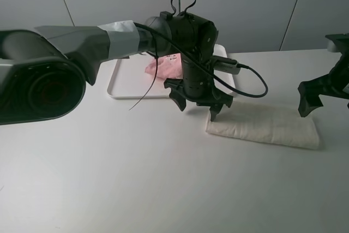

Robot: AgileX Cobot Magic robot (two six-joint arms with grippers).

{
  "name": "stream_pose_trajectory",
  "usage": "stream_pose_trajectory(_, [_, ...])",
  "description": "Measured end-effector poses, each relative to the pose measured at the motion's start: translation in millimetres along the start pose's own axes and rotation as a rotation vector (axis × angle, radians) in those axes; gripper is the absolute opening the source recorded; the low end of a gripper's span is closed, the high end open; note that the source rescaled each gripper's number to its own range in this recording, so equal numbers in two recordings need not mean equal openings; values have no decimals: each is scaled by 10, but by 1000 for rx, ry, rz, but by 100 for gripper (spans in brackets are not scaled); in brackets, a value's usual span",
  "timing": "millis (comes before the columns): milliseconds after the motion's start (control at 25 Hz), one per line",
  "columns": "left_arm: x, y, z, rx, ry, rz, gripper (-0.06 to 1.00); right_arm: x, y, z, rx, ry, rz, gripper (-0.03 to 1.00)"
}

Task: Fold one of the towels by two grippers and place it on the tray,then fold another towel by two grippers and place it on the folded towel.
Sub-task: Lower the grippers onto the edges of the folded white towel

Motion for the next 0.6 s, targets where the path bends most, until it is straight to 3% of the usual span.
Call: stream_pose_trajectory(600, [4,-57,48,-44,-3,2,99,41,1,-6,4,-3,27,100])
Point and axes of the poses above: a point on each arm's last joint axis where the gripper is mounted, y pointing back along that axis away from the gripper, z along the wrist's bending axis when the last joint is at zero, x = y × z, the point moved 6 cm from there along -y, pointing out along that axis toward the gripper, and after that the axes turned 10 degrees about -y, right-handed, at the moved point
